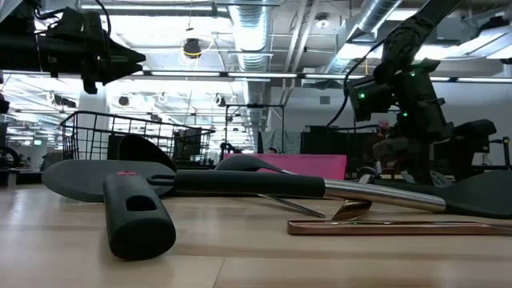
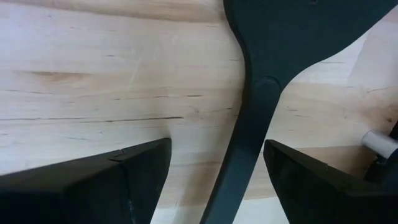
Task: Pick & Place Kitchen Items
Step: Put the slotted spatula into the wire basket
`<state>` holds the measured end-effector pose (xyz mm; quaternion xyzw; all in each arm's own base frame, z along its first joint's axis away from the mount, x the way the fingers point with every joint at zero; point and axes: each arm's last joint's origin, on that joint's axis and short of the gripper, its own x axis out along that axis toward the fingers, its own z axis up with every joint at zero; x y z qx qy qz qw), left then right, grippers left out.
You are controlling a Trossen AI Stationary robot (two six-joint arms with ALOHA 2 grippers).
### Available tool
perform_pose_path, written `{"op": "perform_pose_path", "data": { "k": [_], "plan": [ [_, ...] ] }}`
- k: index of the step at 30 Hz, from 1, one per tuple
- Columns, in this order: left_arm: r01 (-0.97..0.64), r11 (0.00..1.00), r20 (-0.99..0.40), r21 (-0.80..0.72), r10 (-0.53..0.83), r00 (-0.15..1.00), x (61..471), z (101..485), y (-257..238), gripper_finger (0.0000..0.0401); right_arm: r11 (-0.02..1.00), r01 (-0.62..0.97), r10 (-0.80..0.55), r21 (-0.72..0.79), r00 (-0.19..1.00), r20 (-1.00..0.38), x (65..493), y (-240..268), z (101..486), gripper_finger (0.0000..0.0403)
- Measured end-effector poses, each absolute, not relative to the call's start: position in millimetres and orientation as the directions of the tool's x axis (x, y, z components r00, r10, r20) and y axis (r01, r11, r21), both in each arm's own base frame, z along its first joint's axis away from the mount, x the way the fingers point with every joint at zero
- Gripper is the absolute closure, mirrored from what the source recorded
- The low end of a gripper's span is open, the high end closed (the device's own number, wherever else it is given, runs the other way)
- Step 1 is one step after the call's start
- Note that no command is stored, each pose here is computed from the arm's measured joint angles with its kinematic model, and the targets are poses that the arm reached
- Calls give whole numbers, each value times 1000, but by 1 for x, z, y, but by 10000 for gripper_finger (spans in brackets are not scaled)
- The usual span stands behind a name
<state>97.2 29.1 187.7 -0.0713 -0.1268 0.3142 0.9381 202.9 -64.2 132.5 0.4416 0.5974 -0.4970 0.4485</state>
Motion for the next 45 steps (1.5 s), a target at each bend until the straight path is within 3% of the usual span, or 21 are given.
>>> {"op": "perform_pose_path", "data": {
  "k": [16, 26, 36, 45],
  "plan": [
    [-571, 792, 193, -213, 607, 771, 97, 188, 29, 261, 76, 976, 54, -206, -210, -976, 206, -57, 132, 150],
    [-571, 793, 193, -213, 607, 771, 97, 188, 29, 261, 78, 984, 66, -162, -167, -984, 209, -57, 131, 225],
    [-571, 793, 193, -213, 607, 771, 97, 188, 29, 261, 104, 984, 47, -144, -149, -988, 212, -58, 131, 326],
    [-571, 793, 193, -213, 607, 771, 97, 188, 29, 261, 133, 980, 24, -149, -153, -988, 215, -60, 134, 329]
  ]
}}
